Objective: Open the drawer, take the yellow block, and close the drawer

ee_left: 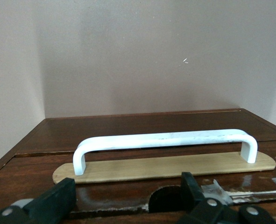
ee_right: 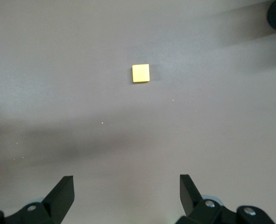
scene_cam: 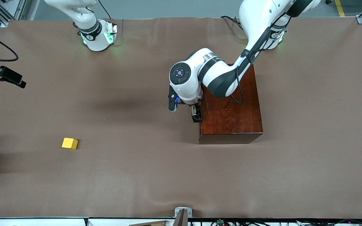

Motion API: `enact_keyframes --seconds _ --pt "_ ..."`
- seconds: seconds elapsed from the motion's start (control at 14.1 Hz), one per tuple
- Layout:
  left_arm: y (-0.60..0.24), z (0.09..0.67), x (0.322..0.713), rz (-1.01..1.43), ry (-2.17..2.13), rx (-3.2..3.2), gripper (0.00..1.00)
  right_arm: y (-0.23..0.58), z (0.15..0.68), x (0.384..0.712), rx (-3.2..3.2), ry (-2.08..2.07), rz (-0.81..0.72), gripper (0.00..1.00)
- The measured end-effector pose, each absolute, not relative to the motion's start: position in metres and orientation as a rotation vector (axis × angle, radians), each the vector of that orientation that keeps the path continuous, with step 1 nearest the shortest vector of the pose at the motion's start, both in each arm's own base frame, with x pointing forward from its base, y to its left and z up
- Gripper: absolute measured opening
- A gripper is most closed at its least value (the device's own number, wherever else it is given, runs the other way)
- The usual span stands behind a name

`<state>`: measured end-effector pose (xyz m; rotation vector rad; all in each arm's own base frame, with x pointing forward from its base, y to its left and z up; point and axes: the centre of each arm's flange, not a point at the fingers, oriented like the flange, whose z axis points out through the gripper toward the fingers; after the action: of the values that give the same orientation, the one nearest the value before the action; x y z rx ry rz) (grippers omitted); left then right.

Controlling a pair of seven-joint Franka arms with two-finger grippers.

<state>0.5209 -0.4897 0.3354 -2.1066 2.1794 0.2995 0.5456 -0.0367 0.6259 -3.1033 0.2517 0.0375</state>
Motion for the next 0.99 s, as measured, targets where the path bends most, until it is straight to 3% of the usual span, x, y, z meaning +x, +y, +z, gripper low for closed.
enact_keyframes --seconds 0.35,0.71,0.99 --pt "-0.492 0.337 0.526 0.231 2.139 -2.156 1.00 -0.036 0.625 0.546 -3.104 0.249 0.041 1.00" --pt "-0.505 0.361 0.552 -0.176 1.908 -2.417 1.00 -0.035 0.625 0.546 -3.104 0.246 0.043 1.00" --pt "-0.494 0.440 0.564 -0.390 1.753 -2.516 1.00 -0.033 0.622 0.547 -3.105 0.240 0.049 1.00"
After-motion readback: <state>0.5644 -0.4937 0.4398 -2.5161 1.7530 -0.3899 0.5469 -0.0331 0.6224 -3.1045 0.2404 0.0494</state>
